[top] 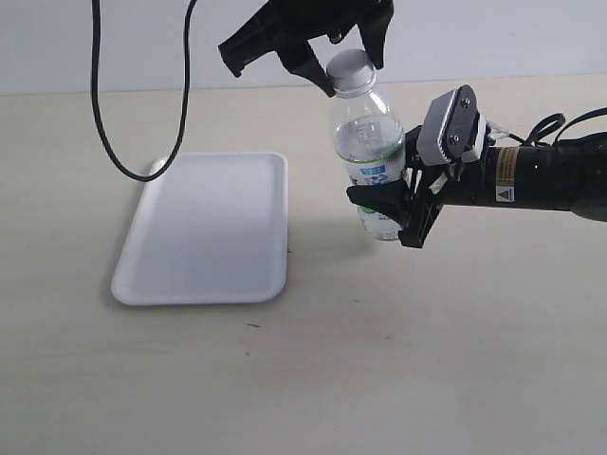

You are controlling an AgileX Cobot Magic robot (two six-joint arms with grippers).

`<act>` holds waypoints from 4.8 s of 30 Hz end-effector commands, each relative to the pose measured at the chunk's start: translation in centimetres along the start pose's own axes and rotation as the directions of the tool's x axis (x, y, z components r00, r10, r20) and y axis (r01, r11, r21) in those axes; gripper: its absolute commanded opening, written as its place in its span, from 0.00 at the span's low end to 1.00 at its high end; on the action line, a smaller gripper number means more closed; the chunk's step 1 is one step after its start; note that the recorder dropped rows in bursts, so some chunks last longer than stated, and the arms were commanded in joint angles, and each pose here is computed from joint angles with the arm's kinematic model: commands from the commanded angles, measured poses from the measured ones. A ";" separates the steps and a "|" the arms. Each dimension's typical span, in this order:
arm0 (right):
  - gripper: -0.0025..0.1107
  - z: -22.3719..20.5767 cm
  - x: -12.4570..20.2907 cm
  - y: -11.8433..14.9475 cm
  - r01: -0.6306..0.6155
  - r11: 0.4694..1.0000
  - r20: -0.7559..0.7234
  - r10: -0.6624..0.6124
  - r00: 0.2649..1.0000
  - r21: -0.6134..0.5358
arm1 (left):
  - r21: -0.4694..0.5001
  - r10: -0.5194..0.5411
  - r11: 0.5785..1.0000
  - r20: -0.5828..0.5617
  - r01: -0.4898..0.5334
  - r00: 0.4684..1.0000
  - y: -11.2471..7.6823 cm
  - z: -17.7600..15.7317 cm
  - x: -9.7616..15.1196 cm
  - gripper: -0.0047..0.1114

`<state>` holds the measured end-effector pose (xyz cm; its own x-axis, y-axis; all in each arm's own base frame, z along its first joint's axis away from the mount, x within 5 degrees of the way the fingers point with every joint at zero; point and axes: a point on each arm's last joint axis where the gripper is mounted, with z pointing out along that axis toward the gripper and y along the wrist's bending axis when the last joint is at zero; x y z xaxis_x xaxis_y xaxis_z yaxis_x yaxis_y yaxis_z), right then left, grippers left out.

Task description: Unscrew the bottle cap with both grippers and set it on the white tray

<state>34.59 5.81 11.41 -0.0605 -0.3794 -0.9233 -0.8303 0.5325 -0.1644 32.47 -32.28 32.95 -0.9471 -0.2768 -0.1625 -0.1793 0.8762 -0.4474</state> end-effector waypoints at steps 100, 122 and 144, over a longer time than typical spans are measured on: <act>0.02 -0.1 -0.5 0.2 -0.052 0.998 0.028 0.052 0.998 -0.025 | 0.154 0.981 0.086 0.162 -0.984 0.111 2.5 1.3 -3.5 0.65; 0.02 -0.1 -0.5 0.2 -0.050 0.998 0.028 0.050 0.998 -0.025 | 0.199 0.957 0.253 0.091 -0.947 0.274 2.9 1.3 -3.3 0.04; 0.02 -0.1 -0.8 0.2 -0.047 0.998 0.054 0.049 0.997 -0.031 | 0.069 0.641 0.765 0.015 -0.640 0.768 0.2 -0.6 -1.2 0.04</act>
<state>34.33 5.97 11.30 -0.1091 -0.3516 -0.9298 -0.8439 0.5271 -0.1003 33.72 -31.15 32.39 -0.8072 0.4214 -0.4134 0.5512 0.7886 -0.2725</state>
